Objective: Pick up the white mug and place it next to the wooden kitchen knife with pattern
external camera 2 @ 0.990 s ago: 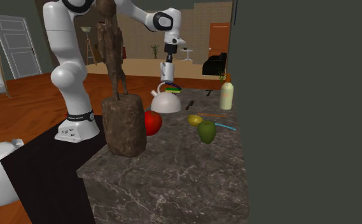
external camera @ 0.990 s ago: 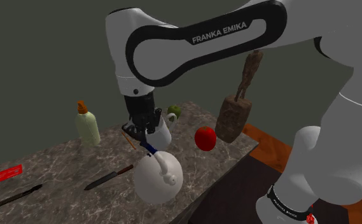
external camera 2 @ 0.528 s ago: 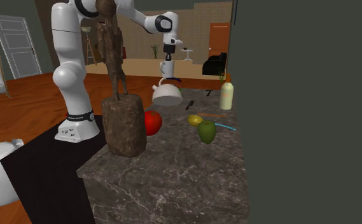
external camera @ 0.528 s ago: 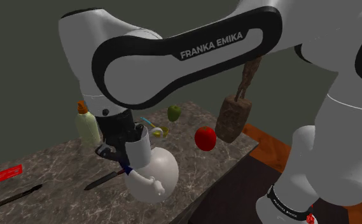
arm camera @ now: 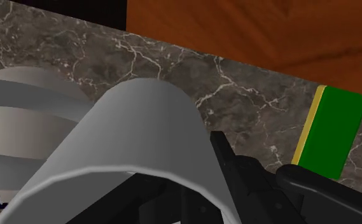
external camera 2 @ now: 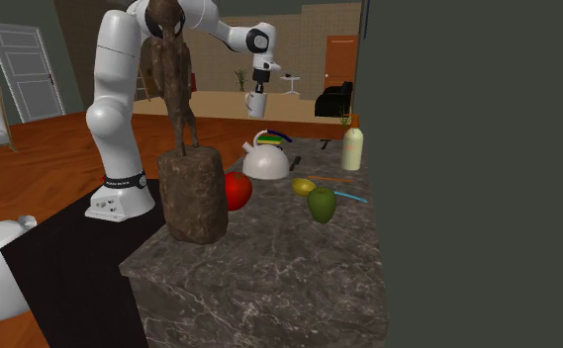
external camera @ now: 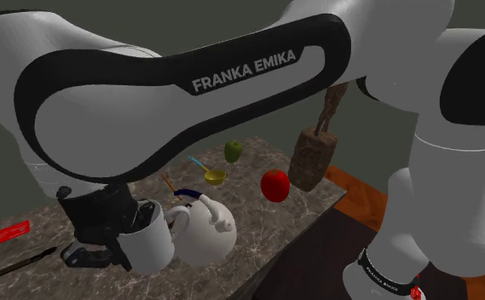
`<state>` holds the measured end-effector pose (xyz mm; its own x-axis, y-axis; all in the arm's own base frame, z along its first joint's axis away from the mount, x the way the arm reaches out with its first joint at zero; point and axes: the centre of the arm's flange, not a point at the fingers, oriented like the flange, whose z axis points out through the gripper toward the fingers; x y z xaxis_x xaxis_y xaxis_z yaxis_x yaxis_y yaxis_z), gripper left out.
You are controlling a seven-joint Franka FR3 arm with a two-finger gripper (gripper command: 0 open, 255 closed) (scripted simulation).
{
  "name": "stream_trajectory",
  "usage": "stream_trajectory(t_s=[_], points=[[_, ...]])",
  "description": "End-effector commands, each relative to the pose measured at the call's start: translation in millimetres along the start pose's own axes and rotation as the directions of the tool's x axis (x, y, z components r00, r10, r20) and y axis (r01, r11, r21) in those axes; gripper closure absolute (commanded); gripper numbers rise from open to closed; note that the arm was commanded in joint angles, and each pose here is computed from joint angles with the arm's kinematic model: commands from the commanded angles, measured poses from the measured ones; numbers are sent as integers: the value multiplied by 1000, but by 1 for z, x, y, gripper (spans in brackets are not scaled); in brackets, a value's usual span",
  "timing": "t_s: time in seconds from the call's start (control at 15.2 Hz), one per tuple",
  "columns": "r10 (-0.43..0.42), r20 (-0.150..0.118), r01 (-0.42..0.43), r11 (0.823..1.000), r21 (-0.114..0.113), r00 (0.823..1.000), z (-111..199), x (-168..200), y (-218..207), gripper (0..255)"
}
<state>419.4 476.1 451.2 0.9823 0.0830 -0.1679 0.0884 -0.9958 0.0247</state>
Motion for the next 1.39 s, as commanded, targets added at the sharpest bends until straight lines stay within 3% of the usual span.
stream_trajectory(t_s=[0.0, 1.32], points=[[2, 0, -2, 1000, 0, 1000, 11, 1, -9, 255], [2, 0, -2, 1000, 0, 1000, 115, 18, -11, 255]])
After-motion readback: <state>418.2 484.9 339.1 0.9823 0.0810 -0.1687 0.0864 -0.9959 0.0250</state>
